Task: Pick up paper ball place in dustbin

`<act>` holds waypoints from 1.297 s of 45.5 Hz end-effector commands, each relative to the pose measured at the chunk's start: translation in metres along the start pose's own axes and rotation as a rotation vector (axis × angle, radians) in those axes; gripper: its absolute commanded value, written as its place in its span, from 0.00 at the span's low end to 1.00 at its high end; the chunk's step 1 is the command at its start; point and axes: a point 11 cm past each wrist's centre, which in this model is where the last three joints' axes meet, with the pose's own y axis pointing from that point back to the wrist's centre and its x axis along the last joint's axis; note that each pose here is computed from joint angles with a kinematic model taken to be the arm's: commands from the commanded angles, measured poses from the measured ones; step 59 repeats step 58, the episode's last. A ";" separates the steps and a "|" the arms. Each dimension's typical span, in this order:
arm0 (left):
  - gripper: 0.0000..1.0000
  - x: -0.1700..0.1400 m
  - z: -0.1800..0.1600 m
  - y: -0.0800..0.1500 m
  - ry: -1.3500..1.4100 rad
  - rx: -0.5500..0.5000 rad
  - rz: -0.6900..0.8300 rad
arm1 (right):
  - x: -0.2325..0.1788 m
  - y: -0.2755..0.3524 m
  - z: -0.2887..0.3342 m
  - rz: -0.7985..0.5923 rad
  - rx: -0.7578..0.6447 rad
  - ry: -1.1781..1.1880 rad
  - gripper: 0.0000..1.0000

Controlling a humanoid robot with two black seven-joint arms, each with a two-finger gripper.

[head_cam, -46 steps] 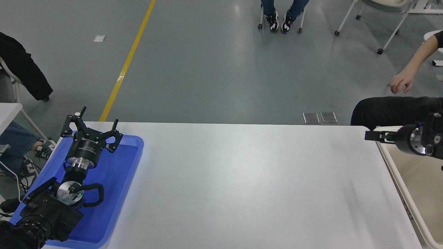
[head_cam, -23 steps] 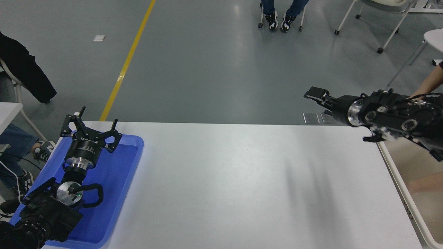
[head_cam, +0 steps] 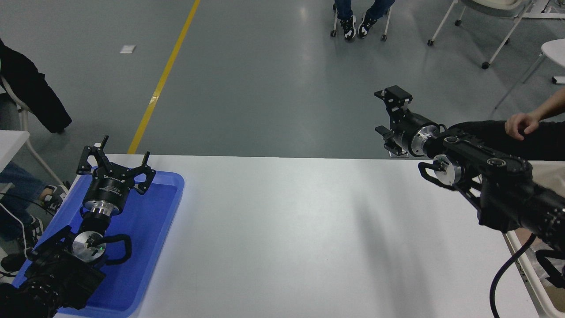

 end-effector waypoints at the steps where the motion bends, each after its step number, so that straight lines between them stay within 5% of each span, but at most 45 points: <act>1: 1.00 0.000 0.000 0.000 0.000 0.001 0.000 | 0.028 0.012 0.030 0.044 0.034 -0.369 1.00; 15: 1.00 0.000 0.000 0.000 0.000 -0.001 0.000 | 0.035 0.033 0.057 -0.095 0.127 -0.582 1.00; 59: 1.00 0.001 0.001 0.001 -0.001 -0.001 0.002 | 0.085 0.066 0.112 -0.034 0.100 -0.603 1.00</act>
